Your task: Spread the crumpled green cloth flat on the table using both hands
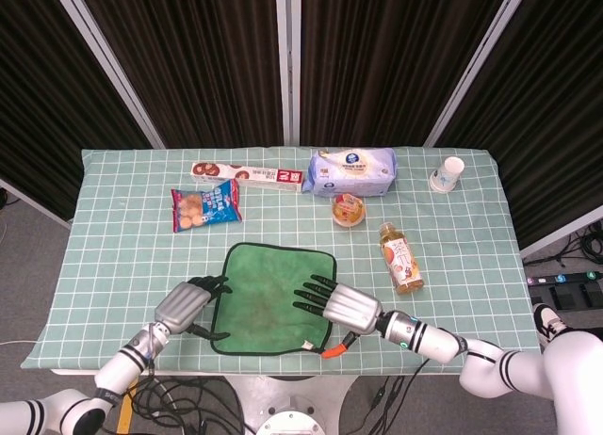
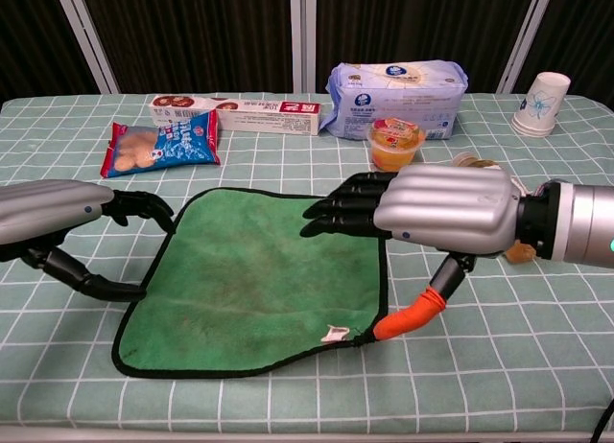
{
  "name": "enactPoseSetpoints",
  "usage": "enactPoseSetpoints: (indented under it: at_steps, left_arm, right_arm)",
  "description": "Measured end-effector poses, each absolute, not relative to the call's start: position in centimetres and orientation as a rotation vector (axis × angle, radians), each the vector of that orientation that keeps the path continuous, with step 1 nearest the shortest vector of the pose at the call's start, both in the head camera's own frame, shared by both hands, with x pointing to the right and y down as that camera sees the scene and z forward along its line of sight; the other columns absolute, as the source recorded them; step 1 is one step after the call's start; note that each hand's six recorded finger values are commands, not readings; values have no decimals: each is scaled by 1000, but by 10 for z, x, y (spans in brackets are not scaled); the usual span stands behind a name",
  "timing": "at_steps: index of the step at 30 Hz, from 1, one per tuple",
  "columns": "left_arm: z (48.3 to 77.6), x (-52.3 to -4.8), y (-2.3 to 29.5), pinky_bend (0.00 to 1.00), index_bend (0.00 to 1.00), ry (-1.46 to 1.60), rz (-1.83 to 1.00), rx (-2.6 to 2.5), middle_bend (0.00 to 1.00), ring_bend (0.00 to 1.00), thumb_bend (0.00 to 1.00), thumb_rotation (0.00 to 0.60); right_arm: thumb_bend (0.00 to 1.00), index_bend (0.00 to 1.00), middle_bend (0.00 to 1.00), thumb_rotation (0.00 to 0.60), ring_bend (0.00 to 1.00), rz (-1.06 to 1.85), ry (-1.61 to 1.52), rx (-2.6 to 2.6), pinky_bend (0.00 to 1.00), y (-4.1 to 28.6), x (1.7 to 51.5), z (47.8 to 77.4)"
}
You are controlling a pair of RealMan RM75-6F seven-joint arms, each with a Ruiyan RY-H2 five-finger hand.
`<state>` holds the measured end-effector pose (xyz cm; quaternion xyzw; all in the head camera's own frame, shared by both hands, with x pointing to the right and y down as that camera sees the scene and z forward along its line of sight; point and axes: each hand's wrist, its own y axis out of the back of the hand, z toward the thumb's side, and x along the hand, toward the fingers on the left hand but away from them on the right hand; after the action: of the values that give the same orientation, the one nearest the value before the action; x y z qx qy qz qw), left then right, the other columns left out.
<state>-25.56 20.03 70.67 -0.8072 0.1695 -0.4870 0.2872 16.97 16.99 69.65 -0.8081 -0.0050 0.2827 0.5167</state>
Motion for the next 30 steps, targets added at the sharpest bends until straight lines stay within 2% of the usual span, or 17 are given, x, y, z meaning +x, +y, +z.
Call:
enactPoseSetpoints:
  at_steps: [7, 8, 10, 11, 13, 15, 18, 24, 30]
  left_arm:
    - [704, -261, 184, 232, 270, 516, -1303, -2135, 210, 171, 60, 405]
    - [704, -262, 181, 232, 270, 532, -1305, -2132, 210, 171, 63, 433]
    - [703, -264, 174, 232, 270, 578, -1307, -2124, 210, 172, 78, 519]
    - [702, -266, 170, 232, 271, 599, -1308, -2117, 210, 172, 88, 562]
    - [701, -270, 162, 232, 272, 649, -1312, -2097, 210, 172, 107, 600]
    - [699, -276, 154, 232, 273, 711, -1320, -2066, 210, 171, 138, 600]
    - [698, -292, 138, 232, 276, 815, -1350, -1986, 210, 172, 160, 600]
    - [693, -347, 119, 232, 278, 1002, -1475, -1799, 210, 172, 163, 600]
    - [671, -396, 123, 230, 278, 1095, -1543, -1612, 210, 172, 164, 600]
  right_arm:
    - [0, 0, 0, 57, 0, 660, -74, -1908, 0, 154, 177, 677]
    - [0, 0, 0, 72, 0, 660, -84, -1901, 0, 152, 179, 674]
    - [0, 0, 0, 154, 0, 669, -117, -1881, 0, 145, 182, 670]
    - [0, 0, 3, 226, 0, 678, -135, -1874, 0, 141, 184, 668]
    - [0, 30, 34, 333, 0, 710, -187, -1858, 0, 131, 190, 666]
    - [12, 123, 96, 495, 0, 757, -253, -1840, 1, 120, 199, 663]
    - [50, 186, 134, 587, 1, 849, -364, -1805, 15, 102, 219, 660]
    - [54, 190, 139, 597, 5, 1086, -614, -1732, 27, 78, 287, 652]
    - [56, 112, 111, 597, 0, 1228, -811, -1661, 24, 82, 354, 631]
